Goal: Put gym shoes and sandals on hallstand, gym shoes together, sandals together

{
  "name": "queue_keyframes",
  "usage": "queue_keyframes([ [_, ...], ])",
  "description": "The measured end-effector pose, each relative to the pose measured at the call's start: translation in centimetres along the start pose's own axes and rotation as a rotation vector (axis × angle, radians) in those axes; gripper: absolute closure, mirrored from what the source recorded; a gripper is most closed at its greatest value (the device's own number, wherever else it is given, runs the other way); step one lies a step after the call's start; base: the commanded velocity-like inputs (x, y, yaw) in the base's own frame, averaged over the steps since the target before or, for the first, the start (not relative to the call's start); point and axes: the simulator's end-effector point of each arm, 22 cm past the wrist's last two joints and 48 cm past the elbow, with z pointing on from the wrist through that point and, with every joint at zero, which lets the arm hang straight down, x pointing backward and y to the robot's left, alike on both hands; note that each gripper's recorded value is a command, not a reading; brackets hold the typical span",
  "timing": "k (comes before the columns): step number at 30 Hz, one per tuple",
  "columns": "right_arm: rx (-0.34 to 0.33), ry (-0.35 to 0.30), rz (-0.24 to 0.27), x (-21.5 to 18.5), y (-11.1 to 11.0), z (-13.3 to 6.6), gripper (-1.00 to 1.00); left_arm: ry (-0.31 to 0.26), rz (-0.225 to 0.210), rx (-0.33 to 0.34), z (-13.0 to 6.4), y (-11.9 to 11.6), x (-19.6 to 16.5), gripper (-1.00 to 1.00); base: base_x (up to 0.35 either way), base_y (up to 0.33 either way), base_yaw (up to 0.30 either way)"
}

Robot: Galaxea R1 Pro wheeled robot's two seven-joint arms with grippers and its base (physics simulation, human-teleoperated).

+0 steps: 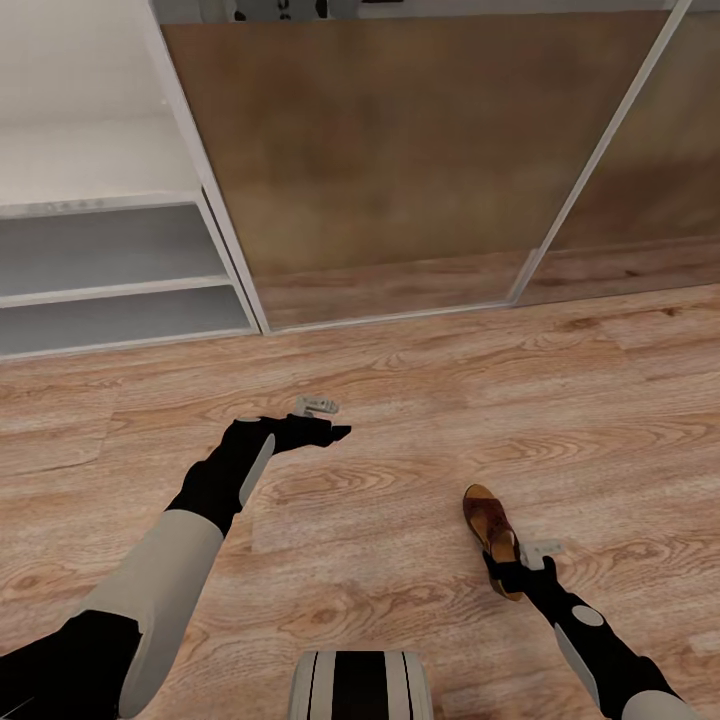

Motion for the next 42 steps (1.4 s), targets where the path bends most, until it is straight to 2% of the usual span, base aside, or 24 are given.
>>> queue_keyframes([
  [13, 0.039, -0.002, 0.043, 0.3, -1.6, -0.1, -1.0, 0.007, -0.003, 0.001, 0.3, 0.1, 0.3, -1.0, 0.0, 0.0, 0.0],
  [17, 0.039, 0.014, 0.045, 1.2, -1.6, 0.2, -1.0, 0.021, -0.011, 0.003, 1.0, 0.4, 1.3, -1.0, 0.0, 0.0, 0.0],
  [42, 0.038, 0.034, 0.047, 2.4, -1.5, 0.5, -1.0, 0.037, -0.022, 0.004, 1.8, 0.8, 2.3, -1.0, 0.0, 0.0, 0.0],
])
